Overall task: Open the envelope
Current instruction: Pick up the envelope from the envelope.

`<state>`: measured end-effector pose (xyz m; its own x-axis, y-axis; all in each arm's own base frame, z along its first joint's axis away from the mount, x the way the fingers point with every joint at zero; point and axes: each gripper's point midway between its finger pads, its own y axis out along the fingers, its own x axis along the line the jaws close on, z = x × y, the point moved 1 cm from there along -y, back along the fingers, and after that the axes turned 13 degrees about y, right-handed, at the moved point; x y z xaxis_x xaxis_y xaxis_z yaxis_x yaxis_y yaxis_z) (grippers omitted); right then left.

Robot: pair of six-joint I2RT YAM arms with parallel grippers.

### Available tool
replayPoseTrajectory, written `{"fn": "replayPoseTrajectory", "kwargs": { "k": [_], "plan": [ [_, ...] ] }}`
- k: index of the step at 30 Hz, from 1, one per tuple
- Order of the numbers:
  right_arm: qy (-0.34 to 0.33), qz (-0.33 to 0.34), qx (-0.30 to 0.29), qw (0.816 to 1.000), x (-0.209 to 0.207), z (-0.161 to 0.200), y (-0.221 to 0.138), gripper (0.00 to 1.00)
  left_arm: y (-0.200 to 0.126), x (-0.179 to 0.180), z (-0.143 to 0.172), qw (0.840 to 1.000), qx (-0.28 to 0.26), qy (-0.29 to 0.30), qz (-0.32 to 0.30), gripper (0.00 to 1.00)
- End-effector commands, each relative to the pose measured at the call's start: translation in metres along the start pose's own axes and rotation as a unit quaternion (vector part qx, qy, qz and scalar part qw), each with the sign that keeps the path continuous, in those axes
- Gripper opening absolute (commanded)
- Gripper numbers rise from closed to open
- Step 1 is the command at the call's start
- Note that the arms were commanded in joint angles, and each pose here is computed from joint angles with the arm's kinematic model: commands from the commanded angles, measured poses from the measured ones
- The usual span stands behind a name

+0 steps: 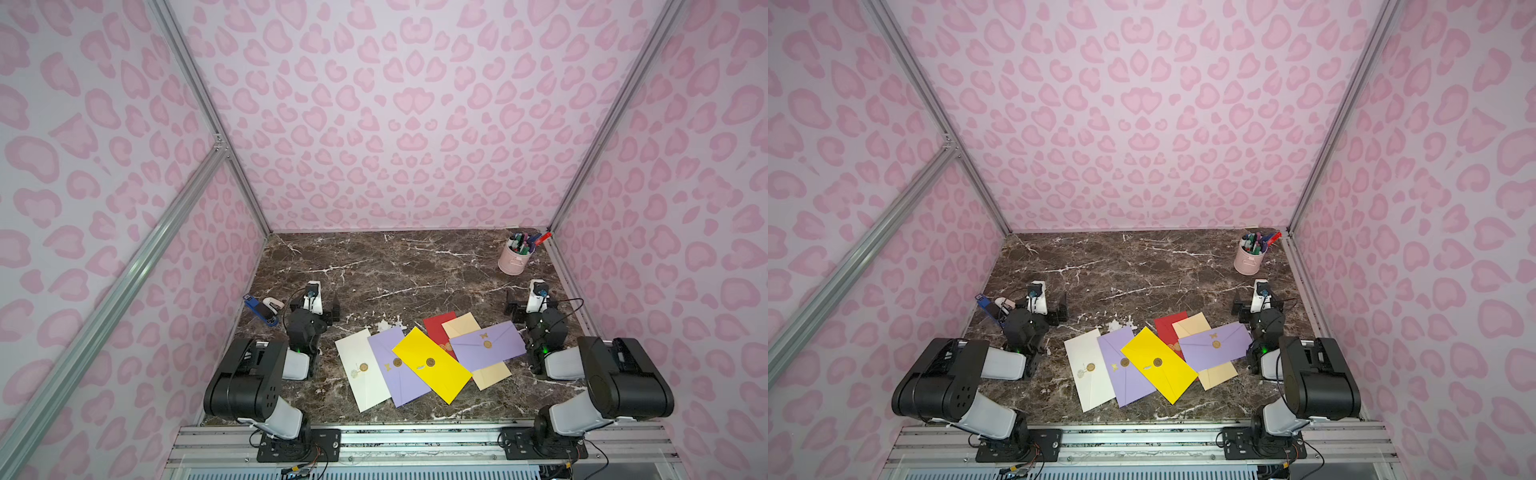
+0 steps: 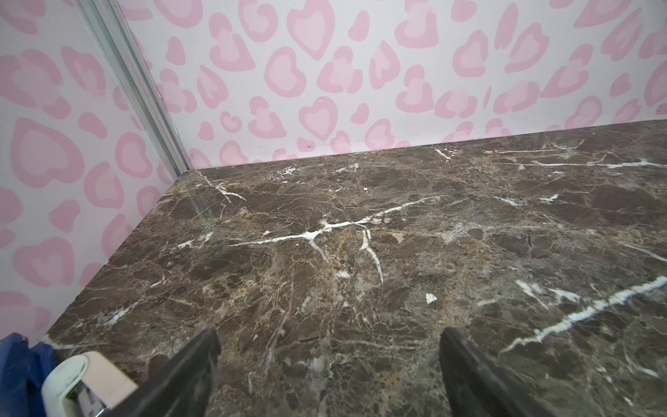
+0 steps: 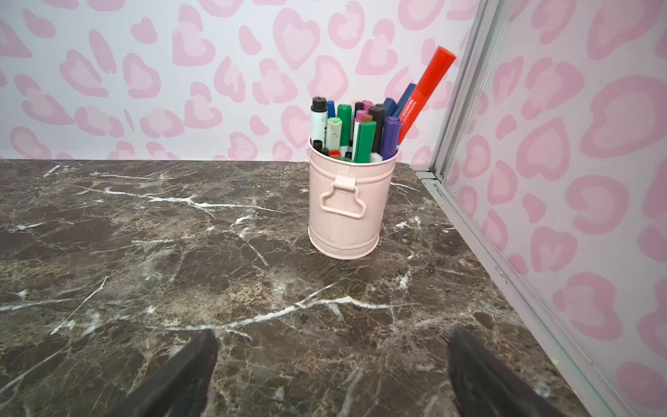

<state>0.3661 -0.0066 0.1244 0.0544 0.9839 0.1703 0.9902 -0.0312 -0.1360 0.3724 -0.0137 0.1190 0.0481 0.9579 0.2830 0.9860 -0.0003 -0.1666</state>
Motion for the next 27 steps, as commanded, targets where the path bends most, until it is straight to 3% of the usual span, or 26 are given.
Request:
{"fn": "replayPoseTrajectory", "kwargs": {
  "k": [1, 27],
  "plan": [
    [0.0, 0.0, -0.008, 1.0, 0.0004, -0.0043, 0.0007, 0.99, -0.0004, 0.0005, -0.0052, 1.0, -0.012, -0.001, 0.001, 0.97],
    [0.002, -0.001, -0.007, 1.0, 0.0007, -0.004, 0.0013, 0.99, -0.0001, 0.0009, -0.0063, 1.0, -0.014, -0.003, 0.002, 0.96]
  ]
}}
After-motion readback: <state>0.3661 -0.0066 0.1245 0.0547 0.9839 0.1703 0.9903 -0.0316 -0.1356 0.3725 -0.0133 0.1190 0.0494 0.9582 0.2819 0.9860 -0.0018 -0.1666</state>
